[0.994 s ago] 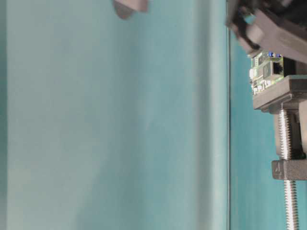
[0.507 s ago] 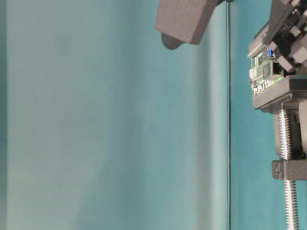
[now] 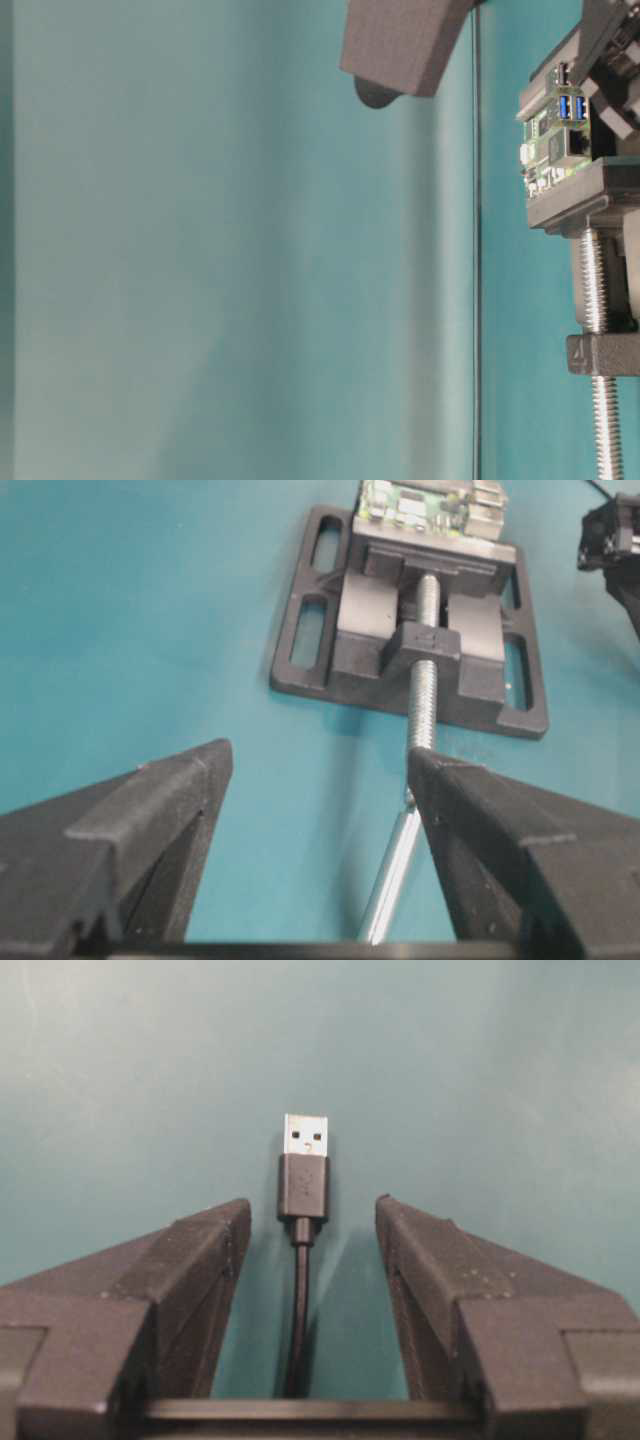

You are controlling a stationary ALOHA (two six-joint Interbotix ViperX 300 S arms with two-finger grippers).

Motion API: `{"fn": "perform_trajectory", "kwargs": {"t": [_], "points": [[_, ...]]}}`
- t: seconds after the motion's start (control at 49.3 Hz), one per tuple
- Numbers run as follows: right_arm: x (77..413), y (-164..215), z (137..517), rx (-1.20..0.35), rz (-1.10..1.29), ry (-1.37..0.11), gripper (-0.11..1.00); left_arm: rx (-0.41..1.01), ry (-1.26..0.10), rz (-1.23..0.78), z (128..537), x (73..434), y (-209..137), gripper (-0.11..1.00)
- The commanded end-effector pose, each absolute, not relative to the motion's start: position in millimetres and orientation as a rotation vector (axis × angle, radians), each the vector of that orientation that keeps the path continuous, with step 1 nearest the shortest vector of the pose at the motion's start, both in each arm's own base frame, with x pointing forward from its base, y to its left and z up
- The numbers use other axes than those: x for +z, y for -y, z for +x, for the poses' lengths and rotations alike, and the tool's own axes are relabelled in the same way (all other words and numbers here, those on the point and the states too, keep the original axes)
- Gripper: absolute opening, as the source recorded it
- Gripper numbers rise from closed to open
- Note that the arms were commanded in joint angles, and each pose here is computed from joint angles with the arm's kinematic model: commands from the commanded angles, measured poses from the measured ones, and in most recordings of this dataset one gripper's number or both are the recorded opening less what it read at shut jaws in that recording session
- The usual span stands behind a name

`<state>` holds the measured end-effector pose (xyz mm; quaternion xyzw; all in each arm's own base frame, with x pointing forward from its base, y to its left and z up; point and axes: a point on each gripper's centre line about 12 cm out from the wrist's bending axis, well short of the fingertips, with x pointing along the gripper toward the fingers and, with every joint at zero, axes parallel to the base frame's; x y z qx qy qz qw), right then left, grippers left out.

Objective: Insert the USB into the fixed PCB.

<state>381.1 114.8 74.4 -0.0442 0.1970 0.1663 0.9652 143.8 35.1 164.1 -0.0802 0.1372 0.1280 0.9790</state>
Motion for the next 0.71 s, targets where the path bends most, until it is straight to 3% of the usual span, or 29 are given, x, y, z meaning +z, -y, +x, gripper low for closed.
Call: {"fn": "perform_trajectory", "kwargs": {"t": [0.0, 0.223, 0.487, 0.689], "points": [[82.3, -117.1, 387.5, 0.336, -0.084, -0.368, 0.56, 0.253, -0.267, -0.137, 146.1, 167.7, -35.4, 0.85], [81.1, -117.6, 389.4, 0.336, -0.084, -0.368, 0.55, 0.26, -0.31, -0.168, 137.8, 147.4, -33.6, 0.85], [79.2, -117.7, 386.9, 0.338, -0.086, -0.376, 0.3, 0.259, -0.297, -0.166, 136.6, 148.1, -33.2, 0.85], [77.7, -116.6, 385.3, 0.337, -0.087, -0.382, 0.29, 0.259, -0.297, -0.166, 136.5, 148.2, -33.2, 0.85]]}}
